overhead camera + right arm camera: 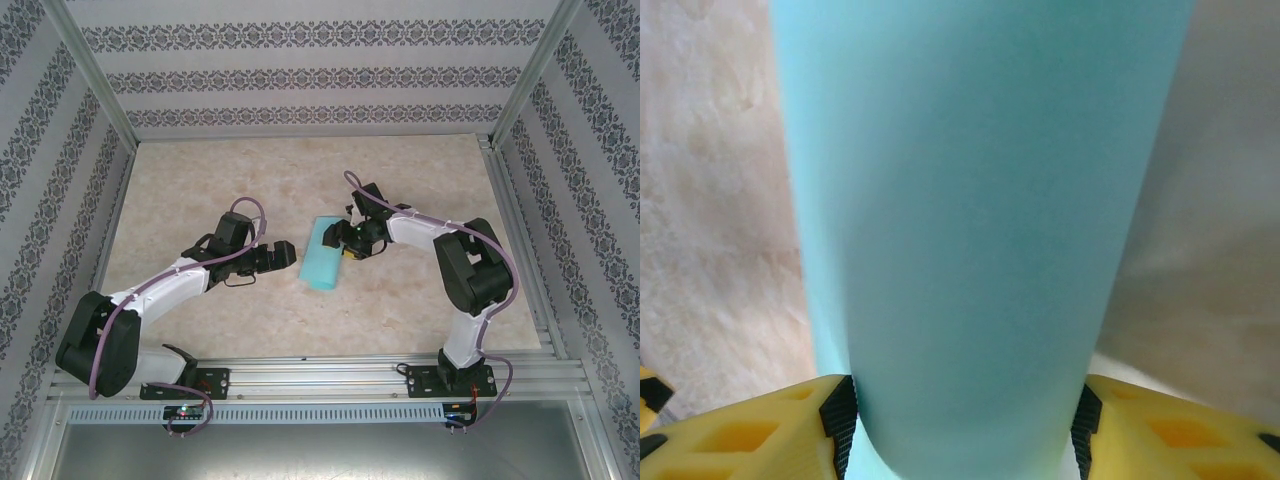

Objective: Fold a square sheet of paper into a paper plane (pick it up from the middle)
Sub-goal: Fold the paper at the center of the table, then hold the paper at the center of the table.

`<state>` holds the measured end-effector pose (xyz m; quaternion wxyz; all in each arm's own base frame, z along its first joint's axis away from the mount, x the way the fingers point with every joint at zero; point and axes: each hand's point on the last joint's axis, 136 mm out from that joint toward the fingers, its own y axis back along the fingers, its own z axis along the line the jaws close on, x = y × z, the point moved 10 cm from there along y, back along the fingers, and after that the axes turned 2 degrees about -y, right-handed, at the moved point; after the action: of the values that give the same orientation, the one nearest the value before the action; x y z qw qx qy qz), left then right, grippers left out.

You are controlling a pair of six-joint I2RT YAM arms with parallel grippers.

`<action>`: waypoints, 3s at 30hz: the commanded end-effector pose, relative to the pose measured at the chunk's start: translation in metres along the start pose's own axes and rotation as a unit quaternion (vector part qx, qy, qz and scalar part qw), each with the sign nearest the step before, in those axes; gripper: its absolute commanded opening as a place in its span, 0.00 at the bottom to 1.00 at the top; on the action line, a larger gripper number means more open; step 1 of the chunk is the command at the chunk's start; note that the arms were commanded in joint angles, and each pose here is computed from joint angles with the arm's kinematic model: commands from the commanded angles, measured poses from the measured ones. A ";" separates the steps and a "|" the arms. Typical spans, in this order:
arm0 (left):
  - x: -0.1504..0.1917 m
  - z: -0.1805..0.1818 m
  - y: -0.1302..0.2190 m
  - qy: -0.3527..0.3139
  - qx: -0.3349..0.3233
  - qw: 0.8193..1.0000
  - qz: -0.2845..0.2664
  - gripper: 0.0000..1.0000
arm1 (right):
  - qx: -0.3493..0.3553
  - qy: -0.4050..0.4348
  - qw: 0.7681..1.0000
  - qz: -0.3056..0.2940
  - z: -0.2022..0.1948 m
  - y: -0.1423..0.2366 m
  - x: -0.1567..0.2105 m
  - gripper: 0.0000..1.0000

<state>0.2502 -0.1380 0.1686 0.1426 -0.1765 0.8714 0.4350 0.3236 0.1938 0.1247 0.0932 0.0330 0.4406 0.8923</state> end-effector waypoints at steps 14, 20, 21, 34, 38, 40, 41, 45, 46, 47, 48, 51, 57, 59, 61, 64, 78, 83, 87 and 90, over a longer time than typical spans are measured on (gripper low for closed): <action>-0.010 -0.015 0.002 -0.025 0.031 0.999 -0.009 1.00 | 0.079 -0.018 0.996 -0.020 -0.019 0.008 0.007 0.60; -0.010 -0.016 0.000 -0.023 0.032 0.999 -0.003 1.00 | 0.124 -0.029 0.992 -0.022 -0.023 0.008 0.007 0.60; -0.011 -0.015 0.000 -0.022 0.031 0.999 -0.002 1.00 | 0.133 -0.030 0.990 -0.019 -0.024 0.007 0.008 0.60; -0.013 -0.017 -0.004 -0.022 0.034 0.999 0.004 1.00 | 0.163 -0.042 0.985 -0.019 -0.021 -0.005 0.007 0.65; -0.013 -0.017 -0.004 -0.023 0.033 0.999 0.005 1.00 | 0.175 -0.041 0.984 -0.013 -0.021 -0.012 0.008 0.65; -0.013 -0.017 -0.004 -0.024 0.033 0.999 0.005 1.00 | 0.189 -0.033 0.981 -0.008 -0.020 -0.014 0.008 0.66; -0.013 -0.017 -0.004 -0.025 0.033 0.999 0.005 1.00 | 0.195 -0.030 0.980 -0.003 -0.020 -0.015 0.009 0.67; -0.013 -0.016 -0.005 -0.023 0.032 0.999 0.007 1.00 | 0.211 -0.026 0.977 0.000 -0.020 -0.017 0.010 0.68; -0.013 -0.016 -0.005 -0.023 0.033 0.999 0.006 1.00 | 0.217 -0.030 0.976 0.000 -0.022 -0.018 0.010 0.69; -0.013 -0.016 -0.005 -0.023 0.033 0.999 0.007 1.00 | 0.220 -0.030 0.975 -0.001 -0.023 -0.019 0.010 0.69; -0.013 -0.016 -0.006 -0.023 0.033 0.999 0.007 1.00 | 0.226 -0.033 0.974 0.001 -0.024 -0.019 0.010 0.69; -0.013 -0.016 -0.006 -0.023 0.033 0.999 0.008 1.00 | 0.231 -0.039 0.972 0.002 -0.027 -0.022 0.010 0.69; -0.013 -0.016 -0.005 -0.024 0.032 0.999 0.009 1.00 | 0.241 -0.045 0.969 0.001 -0.030 -0.024 0.010 0.68; -0.014 -0.017 -0.005 -0.024 0.033 0.999 0.007 1.00 | 0.237 -0.051 0.970 0.001 -0.031 -0.025 0.011 0.67; -0.013 -0.017 -0.005 -0.024 0.032 0.999 0.008 1.00 | 0.234 -0.055 0.971 0.001 -0.032 -0.027 0.012 0.67; -0.013 -0.017 -0.006 -0.023 0.034 0.999 0.009 1.00 | 0.230 -0.058 0.971 -0.001 -0.032 -0.028 0.012 0.67; -0.013 -0.016 -0.009 -0.020 0.036 0.999 0.015 0.96 | 0.247 -0.031 0.968 0.021 -0.032 -0.034 0.014 0.67; -0.015 -0.016 -0.013 -0.013 0.036 0.999 0.020 0.86 | 0.255 -0.037 0.966 0.017 -0.035 -0.034 0.014 0.68; -0.017 -0.019 -0.019 -0.005 0.029 0.999 0.032 0.68 | 0.259 -0.042 0.965 0.019 -0.037 -0.036 0.014 0.67; -0.020 -0.024 -0.027 -0.006 0.029 0.999 0.041 0.54 | 0.259 -0.042 0.965 0.020 -0.039 -0.039 0.014 0.67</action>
<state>0.2745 -0.1574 0.1663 0.1317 -0.1483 0.8853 0.4207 0.3210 0.1970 0.1120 0.1073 0.0724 0.6001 0.7894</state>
